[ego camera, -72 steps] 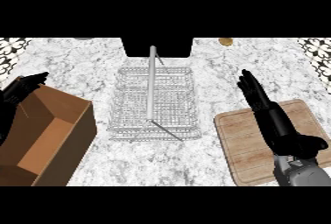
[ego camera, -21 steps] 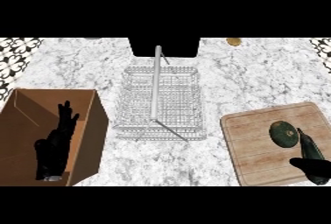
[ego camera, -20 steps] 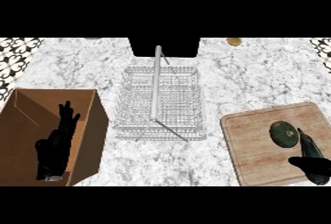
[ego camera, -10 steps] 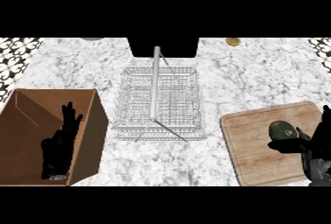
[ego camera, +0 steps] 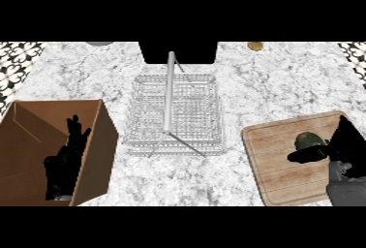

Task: Pick the squash from the cutting board and place it in the tiered basket

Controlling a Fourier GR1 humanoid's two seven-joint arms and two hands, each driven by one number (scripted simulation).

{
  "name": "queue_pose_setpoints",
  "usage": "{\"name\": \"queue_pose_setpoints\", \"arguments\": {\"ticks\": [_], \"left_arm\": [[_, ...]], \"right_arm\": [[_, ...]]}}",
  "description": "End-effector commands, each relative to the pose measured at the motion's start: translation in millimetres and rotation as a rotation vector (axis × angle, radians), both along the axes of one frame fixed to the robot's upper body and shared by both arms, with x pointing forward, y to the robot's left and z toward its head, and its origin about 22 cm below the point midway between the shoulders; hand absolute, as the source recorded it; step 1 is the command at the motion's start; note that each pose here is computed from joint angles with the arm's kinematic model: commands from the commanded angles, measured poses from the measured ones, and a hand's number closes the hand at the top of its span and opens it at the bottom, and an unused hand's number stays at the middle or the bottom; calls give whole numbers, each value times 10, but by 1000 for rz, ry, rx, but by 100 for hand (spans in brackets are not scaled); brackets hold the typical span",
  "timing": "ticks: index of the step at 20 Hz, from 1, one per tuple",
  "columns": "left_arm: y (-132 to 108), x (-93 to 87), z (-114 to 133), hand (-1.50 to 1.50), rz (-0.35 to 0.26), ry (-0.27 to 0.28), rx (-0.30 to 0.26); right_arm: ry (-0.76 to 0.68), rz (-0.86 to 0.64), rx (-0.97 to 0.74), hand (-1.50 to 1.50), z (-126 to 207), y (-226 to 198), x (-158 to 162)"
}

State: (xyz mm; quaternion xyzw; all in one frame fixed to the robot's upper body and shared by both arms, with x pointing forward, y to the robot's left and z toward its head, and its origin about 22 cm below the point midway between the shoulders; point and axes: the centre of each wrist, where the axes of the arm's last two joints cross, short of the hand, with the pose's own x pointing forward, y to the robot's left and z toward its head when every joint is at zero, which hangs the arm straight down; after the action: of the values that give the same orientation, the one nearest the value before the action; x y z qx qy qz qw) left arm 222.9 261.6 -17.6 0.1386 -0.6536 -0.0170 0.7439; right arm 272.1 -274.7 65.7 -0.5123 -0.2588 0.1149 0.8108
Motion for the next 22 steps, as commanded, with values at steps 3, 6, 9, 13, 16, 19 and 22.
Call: {"name": "queue_pose_setpoints", "arguments": {"ticks": [3,6,9,13,16,19,22], "left_arm": [[-213,-143,-284,0,-18,118,-47],[-279,-75,-262,0,-2,131,-43],[-73,-32,-301,0,19,128,-39],[-212,-73,-278,0,8,114,-49],[-138,23,-219,0,0,140,-50],[-76,-144,-238,0,-1,126,-42],[-98,-152,-309,0,6,138,-56]], "right_arm": [[171,-134,43,-150,30,117,214],[169,-132,37,-150,-138,10,137],[190,-130,58,-150,7,19,249],[203,-150,90,-150,-28,-30,305],[221,-159,118,-150,-248,-44,222],[232,-167,119,-150,-268,5,204],[228,-166,145,-150,-321,-206,254]]}}
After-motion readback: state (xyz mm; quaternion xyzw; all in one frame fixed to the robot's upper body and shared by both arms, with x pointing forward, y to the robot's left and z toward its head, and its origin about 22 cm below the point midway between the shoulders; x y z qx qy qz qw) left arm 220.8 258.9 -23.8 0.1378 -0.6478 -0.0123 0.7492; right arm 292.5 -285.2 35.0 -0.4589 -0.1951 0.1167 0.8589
